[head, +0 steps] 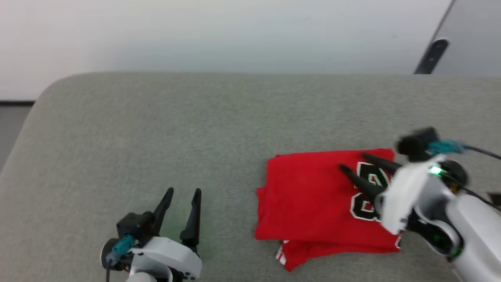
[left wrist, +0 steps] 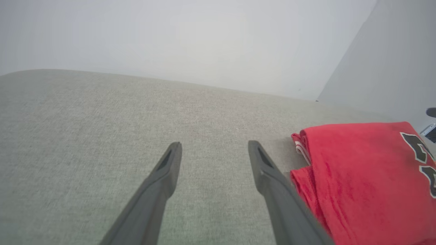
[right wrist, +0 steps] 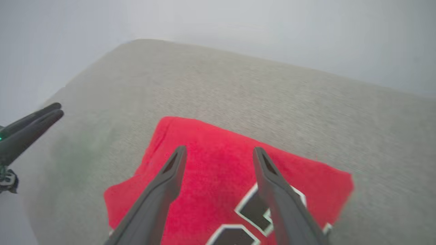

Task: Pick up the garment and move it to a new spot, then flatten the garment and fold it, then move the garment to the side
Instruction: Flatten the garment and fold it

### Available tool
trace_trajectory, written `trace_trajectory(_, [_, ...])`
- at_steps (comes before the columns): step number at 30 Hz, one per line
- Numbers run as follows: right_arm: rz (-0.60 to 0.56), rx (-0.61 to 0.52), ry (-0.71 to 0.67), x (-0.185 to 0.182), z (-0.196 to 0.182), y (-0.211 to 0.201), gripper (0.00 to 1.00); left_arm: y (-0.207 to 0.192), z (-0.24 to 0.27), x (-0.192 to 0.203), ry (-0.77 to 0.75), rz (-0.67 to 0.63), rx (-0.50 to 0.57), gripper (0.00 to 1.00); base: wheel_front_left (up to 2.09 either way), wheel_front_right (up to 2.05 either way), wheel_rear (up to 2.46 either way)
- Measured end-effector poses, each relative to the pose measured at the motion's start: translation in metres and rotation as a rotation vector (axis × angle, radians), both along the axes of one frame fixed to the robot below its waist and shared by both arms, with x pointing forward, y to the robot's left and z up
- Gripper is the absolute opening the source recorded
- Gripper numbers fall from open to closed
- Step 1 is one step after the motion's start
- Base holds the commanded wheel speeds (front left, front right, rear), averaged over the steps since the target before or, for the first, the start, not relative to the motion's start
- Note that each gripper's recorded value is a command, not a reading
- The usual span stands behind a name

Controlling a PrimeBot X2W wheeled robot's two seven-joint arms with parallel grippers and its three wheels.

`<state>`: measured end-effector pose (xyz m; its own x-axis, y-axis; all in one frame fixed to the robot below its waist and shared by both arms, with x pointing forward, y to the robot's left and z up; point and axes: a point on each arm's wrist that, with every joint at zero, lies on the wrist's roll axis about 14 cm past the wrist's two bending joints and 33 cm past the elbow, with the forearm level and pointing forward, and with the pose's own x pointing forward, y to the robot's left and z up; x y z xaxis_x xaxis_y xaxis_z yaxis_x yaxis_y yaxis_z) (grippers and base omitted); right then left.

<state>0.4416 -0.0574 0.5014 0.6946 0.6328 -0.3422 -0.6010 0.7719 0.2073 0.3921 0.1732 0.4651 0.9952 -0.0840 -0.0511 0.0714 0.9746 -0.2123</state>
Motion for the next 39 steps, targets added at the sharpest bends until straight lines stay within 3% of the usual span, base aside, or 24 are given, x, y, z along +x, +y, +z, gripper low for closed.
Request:
trace_trajectory(8, [-0.301,-0.020,-0.076,-0.011,-0.015,-0.103,1.00,-0.010,0.010,0.013,-0.022,-0.042,0.006,1.00,0.00,0.00,0.00])
trace_trajectory(15, [-0.454,0.049,-0.163,-0.035,-0.005,-0.141,1.00,-0.005,0.013,0.005,-0.029,-0.041,0.013,1.00,0.00,0.00,0.00])
trace_trajectory(24, [-0.529,0.085,-0.279,-0.065,0.010,-0.154,1.00,0.003,0.015,-0.029,-0.047,-0.015,0.038,1.00,0.00,0.00,0.00])
trace_trajectory(32, [-0.569,0.106,-0.287,-0.089,0.010,-0.157,1.00,0.018,0.014,-0.072,-0.039,0.060,0.066,1.00,0.00,0.00,0.00])
trace_trajectory(39, [-0.580,0.105,-0.257,-0.105,0.007,-0.155,1.00,0.019,0.031,-0.084,-0.056,0.069,0.099,1.00,0.00,0.00,0.00])
